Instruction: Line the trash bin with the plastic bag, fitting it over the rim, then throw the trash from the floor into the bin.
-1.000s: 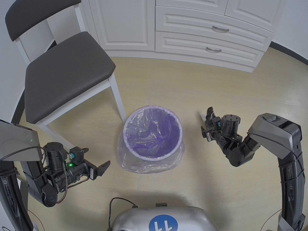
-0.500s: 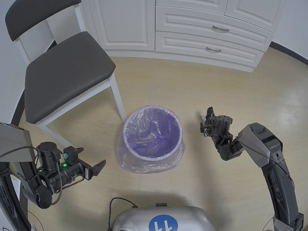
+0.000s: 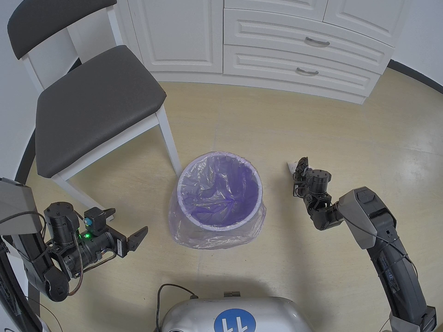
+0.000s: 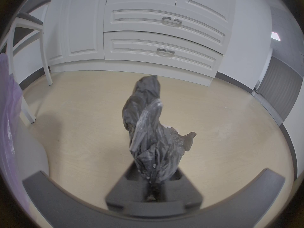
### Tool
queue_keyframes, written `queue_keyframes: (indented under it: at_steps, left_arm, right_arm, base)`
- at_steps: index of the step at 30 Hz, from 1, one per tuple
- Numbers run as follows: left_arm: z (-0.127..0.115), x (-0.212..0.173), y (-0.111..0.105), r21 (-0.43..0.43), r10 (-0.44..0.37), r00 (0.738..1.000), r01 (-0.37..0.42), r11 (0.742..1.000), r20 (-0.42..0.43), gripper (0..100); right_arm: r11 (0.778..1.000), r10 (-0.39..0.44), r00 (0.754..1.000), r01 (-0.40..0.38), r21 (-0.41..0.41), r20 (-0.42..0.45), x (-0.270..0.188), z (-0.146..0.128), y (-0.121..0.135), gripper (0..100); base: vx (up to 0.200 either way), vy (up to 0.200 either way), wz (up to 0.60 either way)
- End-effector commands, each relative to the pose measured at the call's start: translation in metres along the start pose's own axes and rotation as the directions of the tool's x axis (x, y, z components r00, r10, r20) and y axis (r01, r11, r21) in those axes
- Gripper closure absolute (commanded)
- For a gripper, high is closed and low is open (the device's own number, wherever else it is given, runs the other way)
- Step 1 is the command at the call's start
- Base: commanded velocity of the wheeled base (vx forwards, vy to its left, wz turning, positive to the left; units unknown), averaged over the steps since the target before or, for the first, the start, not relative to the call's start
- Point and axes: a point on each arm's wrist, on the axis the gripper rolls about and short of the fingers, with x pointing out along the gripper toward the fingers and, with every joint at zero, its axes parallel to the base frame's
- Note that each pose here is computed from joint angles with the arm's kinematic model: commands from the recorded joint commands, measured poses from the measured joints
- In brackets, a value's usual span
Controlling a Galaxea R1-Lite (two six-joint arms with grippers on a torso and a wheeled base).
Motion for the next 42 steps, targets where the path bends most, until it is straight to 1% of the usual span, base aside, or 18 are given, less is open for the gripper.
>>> queue_keyframes:
  at_steps: [1,7,8,11,13,19,21,23,25,29,30,31,33,34,35,36,39,42]
  left_arm:
    - [0.003,-0.004,0.000,0.002,0.005,1.000,-0.005,1.000,0.012,0]
    - [0.001,-0.011,0.002,-0.004,0.020,1.000,-0.020,1.000,0.000,0]
    - [0.001,-0.018,0.002,-0.007,0.028,1.000,-0.028,1.000,-0.006,0]
    - [-0.002,-0.025,0.003,-0.014,0.034,0.999,-0.035,0.999,-0.020,0]
    - [-0.004,-0.038,0.003,-0.023,0.046,0.998,-0.046,0.999,-0.039,0]
    - [0.003,-0.052,0.004,-0.063,0.118,0.993,-0.118,0.991,-0.011,0]
    - [0.011,-0.057,0.004,-0.131,0.188,0.982,-0.183,0.974,0.023,0]
    - [0.012,-0.058,0.003,-0.136,0.187,0.982,-0.182,0.974,0.030,0]
    - [0.019,-0.058,0.006,-0.134,0.204,0.977,-0.194,0.972,0.065,0]
    - [0.028,-0.062,0.005,-0.132,0.208,0.971,-0.193,0.972,0.116,0]
    - [0.030,-0.067,0.004,-0.127,0.208,0.969,-0.191,0.973,0.134,0]
    - [0.032,-0.069,0.004,-0.127,0.209,0.967,-0.192,0.973,0.143,0]
    - [0.035,-0.075,0.002,-0.125,0.208,0.964,-0.189,0.974,0.165,0]
    - [0.035,-0.076,0.002,-0.125,0.208,0.964,-0.189,0.974,0.165,0]
    - [0.037,-0.081,0.001,-0.124,0.212,0.960,-0.191,0.974,0.181,0]
    - [0.039,-0.083,0.001,-0.125,0.217,0.957,-0.195,0.973,0.193,0]
    - [0.041,-0.086,0.002,-0.126,0.224,0.953,-0.202,0.971,0.206,0]
    - [0.043,-0.089,0.004,-0.137,0.276,0.937,-0.250,0.958,0.216,0]
  right_arm:
    - [1.000,-0.006,1.000,0.006,-0.005,0.002,0.001,-0.005,0.000,100]
    - [0.978,-0.070,0.982,0.103,-0.184,0.175,-0.026,0.038,-0.020,100]
    - [0.969,-0.035,0.985,0.075,-0.237,0.167,-0.055,0.057,-0.027,100]
    - [0.964,0.061,0.990,-0.026,-0.266,0.126,-0.092,0.076,-0.031,100]
    - [0.946,0.185,0.978,-0.150,-0.286,0.100,-0.140,0.104,-0.041,100]
    - [0.921,0.308,0.943,-0.262,-0.290,0.126,-0.205,0.145,-0.063,100]
    - [0.907,0.380,0.912,-0.336,-0.252,0.154,-0.236,0.162,-0.069,100]
    - [0.905,0.393,0.904,-0.349,-0.243,0.165,-0.241,0.166,-0.070,100]
    - [0.890,0.448,0.876,-0.417,-0.183,0.178,-0.258,0.184,-0.063,100]
    - [0.875,0.484,0.859,-0.471,-0.116,0.164,-0.268,0.205,-0.056,100]
    - [0.839,0.539,0.829,-0.544,-0.009,0.149,-0.282,0.219,-0.053,100]
    - [0.817,0.566,0.811,-0.576,0.031,0.145,-0.288,0.223,-0.053,100]
    - [0.738,0.650,0.749,-0.662,0.126,0.129,-0.304,0.229,-0.055,100]
    - [0.724,0.664,0.737,-0.676,0.137,0.129,-0.305,0.230,-0.055,100]
    - [0.659,0.718,0.685,-0.727,0.194,0.126,-0.307,0.236,-0.055,100]
    - [0.632,0.739,0.663,-0.744,0.217,0.122,-0.308,0.239,-0.055,100]
    - [0.615,0.754,0.650,-0.750,0.244,0.100,-0.307,0.239,-0.053,100]
    - [0.586,0.785,0.617,-0.768,0.258,0.056,-0.307,0.236,-0.034,100]
  base:
    - [0.000,0.000,0.00]
    - [0.000,0.000,0.00]
    - [0.000,0.000,0.00]
    - [0.000,0.000,0.00]
    - [0.000,0.000,0.00]
    - [0.000,0.000,0.00]
    - [0.000,0.000,0.00]
    - [0.000,0.000,0.00]
    - [0.000,0.000,0.00]
    - [0.000,0.000,0.00]
    - [0.000,0.000,0.00]
    - [0.000,0.000,0.00]
    - [0.000,0.000,0.00]
    - [0.000,0.000,0.00]
    - [0.000,0.000,0.00]
    - [0.000,0.000,0.00]
    - [0.000,0.000,0.00]
    - [0.000,0.000,0.00]
